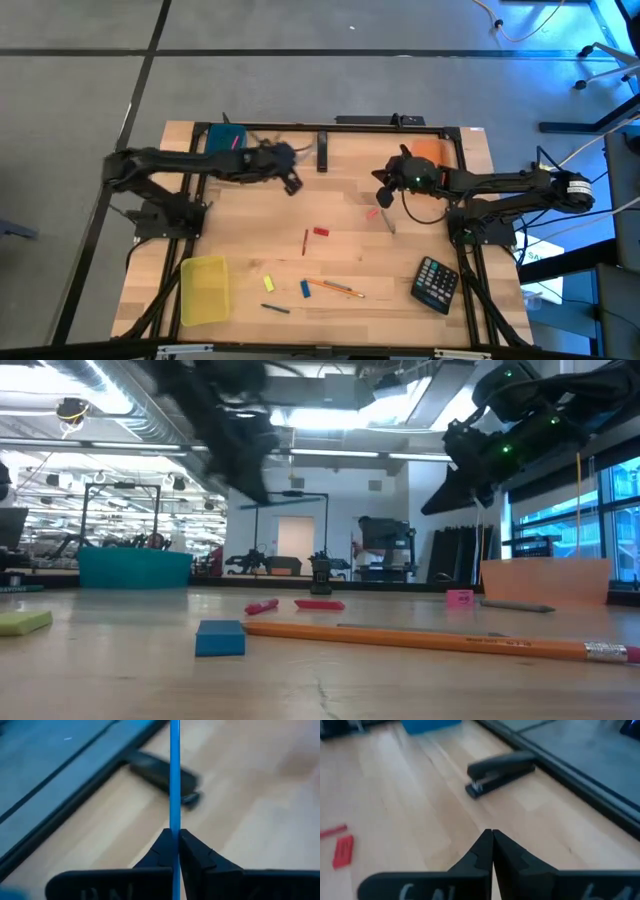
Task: Sort crayons/erasers/pens/pencils in bins
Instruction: Put the blue pencil into the blue bin
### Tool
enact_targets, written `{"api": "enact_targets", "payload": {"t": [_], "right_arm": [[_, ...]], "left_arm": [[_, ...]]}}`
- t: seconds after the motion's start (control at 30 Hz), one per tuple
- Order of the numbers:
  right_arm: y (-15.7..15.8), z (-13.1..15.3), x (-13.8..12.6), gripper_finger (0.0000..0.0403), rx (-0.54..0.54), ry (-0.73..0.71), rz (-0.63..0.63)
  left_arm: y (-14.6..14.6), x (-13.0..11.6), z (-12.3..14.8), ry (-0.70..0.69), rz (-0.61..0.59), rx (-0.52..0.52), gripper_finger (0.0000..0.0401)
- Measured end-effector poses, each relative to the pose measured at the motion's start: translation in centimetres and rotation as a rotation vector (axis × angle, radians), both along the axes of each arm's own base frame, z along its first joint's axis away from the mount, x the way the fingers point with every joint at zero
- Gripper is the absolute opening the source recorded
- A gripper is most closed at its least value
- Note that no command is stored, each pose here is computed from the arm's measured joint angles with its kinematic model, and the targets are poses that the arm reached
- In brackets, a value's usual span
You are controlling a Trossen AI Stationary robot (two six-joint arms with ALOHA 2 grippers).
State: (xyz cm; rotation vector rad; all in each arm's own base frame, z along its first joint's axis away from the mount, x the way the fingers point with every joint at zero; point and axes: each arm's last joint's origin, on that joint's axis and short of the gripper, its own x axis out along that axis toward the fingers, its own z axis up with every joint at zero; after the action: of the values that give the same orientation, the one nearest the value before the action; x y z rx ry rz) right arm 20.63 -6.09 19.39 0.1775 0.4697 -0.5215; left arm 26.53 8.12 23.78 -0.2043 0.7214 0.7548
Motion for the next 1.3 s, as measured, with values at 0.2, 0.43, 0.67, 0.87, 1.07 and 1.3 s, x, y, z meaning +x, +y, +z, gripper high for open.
{"api": "enact_targets", "payload": {"t": [0.2,0.43,0.67,0.87,1.07,1.3], "right_arm": [[-0.2,0.0,0.8,0.0013,-0.018,-0.078,-0.004],[-0.5,-1.2,1.6,0.0013,-0.024,-0.041,-0.023],[-0.9,-1.9,2.5,0.0013,-0.035,-0.065,-0.038],[-2.5,-0.7,3.6,0.0013,-0.141,-0.251,-0.07],[-5.2,2.4,5.7,0.0015,-0.225,-0.33,0.009],[-7.9,5.7,9.4,0.0061,-0.273,-0.224,0.106]], "left_arm": [[0.0,-6.0,0.0,-0.099,0.203,0.02,0.0006],[-0.5,-9.8,-2.7,-0.051,0.338,0.002,0.0006],[-0.4,-12.5,-3.5,0.08,0.568,0.005,0.0007],[0.7,-13.2,-3.5,0.1,0.705,0.101,0.0007],[2.0,-13.8,-3.9,0.124,0.785,0.07,0.0011],[2.9,-14.0,-4.4,0.147,0.796,0.012,0.0057]]}}
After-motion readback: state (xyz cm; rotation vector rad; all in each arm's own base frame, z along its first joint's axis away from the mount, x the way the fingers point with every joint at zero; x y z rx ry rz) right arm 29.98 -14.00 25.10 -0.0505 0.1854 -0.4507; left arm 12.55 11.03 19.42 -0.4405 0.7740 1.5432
